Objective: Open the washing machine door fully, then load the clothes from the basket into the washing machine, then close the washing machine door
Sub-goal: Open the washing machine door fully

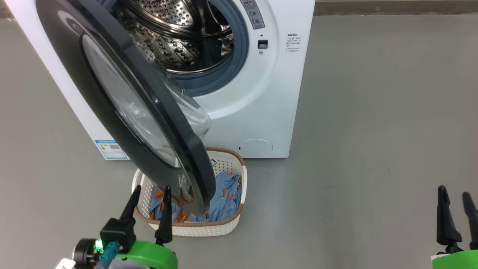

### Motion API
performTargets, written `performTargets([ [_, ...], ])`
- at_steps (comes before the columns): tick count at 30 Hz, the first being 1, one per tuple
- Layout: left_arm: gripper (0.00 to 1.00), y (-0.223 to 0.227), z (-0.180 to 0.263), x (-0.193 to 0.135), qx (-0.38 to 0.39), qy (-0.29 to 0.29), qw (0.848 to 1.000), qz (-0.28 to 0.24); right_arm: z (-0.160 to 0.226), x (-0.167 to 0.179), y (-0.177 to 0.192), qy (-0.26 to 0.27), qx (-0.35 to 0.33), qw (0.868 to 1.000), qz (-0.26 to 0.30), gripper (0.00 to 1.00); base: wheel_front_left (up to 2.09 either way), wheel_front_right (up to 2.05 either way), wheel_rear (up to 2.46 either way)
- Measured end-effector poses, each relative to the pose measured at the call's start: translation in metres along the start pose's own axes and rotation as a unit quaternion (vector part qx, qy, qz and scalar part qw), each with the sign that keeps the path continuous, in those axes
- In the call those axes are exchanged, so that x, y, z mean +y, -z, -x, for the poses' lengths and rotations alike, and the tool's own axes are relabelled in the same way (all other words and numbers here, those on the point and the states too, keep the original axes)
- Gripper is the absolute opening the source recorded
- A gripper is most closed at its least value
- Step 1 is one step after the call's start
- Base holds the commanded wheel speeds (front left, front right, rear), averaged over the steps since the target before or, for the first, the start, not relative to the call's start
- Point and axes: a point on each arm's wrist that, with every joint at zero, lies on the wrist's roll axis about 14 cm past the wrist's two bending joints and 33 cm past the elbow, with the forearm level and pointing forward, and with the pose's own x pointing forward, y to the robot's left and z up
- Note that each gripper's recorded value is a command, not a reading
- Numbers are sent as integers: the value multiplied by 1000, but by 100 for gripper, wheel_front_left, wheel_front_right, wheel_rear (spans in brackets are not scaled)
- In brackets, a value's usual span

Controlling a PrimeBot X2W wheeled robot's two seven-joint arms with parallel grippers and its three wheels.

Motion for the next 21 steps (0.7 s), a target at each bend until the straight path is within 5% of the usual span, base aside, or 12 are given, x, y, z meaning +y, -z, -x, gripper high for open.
performTargets([
  [10,100,-3,2,5,-4,-6,1000,1,4,25,1,-42,-1,984,171,100,0,0,0],
  [21,100,-5,5,10,-7,-13,1000,0,6,47,20,-69,22,977,199,100,0,0,0],
])
